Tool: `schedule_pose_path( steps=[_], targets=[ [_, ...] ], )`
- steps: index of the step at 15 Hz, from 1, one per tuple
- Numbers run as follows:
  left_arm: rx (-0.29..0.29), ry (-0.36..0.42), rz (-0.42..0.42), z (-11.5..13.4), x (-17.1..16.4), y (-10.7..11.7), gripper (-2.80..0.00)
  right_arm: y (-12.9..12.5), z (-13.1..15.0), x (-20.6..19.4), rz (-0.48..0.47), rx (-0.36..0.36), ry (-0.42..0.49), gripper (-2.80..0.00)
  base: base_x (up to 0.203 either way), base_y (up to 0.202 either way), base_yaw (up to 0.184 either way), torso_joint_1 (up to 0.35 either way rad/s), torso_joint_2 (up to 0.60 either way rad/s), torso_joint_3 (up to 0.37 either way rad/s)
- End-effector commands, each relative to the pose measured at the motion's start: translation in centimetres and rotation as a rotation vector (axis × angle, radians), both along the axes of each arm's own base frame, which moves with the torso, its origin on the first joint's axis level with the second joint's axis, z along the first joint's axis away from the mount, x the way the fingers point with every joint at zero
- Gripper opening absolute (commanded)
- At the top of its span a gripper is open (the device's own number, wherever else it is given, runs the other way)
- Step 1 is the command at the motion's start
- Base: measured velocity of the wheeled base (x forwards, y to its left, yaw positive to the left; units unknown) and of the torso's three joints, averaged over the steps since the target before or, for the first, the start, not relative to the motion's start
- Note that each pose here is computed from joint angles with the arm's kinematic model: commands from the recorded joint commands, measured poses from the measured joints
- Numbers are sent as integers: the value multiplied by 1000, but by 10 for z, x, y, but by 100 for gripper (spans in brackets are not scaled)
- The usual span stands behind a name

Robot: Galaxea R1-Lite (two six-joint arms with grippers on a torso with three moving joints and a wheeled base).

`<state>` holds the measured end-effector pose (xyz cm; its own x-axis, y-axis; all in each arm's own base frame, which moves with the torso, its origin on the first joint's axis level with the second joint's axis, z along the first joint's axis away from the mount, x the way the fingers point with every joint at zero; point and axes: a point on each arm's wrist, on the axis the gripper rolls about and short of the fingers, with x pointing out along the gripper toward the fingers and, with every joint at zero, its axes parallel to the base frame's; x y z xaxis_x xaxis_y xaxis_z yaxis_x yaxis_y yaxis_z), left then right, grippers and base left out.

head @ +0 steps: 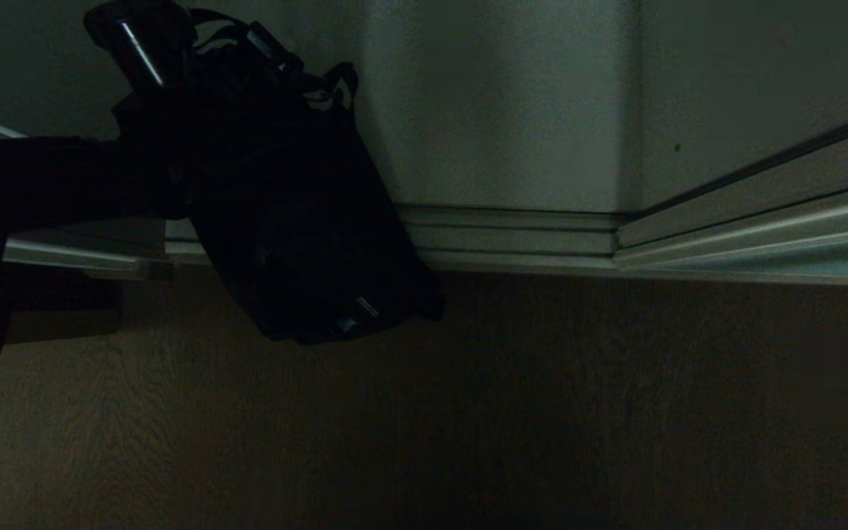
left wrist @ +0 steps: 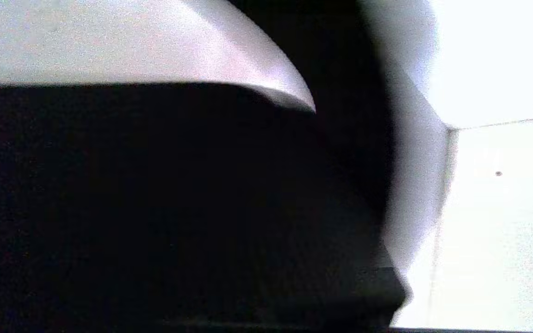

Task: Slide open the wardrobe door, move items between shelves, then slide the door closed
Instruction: Place the bag on the lower shelf

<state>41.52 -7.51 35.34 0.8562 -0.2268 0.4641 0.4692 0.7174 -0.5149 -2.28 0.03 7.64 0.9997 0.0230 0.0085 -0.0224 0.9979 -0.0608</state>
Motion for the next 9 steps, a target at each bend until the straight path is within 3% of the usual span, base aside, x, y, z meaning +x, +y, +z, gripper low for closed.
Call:
schedule_pose_path(
  steps=[1, 3, 9],
  targets=[
    [4, 15, -6, -1, 0, 0, 0, 0, 0, 0, 2, -1, -4, -280, 0, 0, 0, 0, 0, 0],
    [7, 65, -42, -5, 3, 1, 0, 0, 0, 0, 2, -1, -2, -280, 0, 0, 0, 0, 0, 0],
    [4, 110, -60, -6, -2, 5, 0, 0, 0, 0, 2, -1, -3, -280, 0, 0, 0, 0, 0, 0]
  ],
)
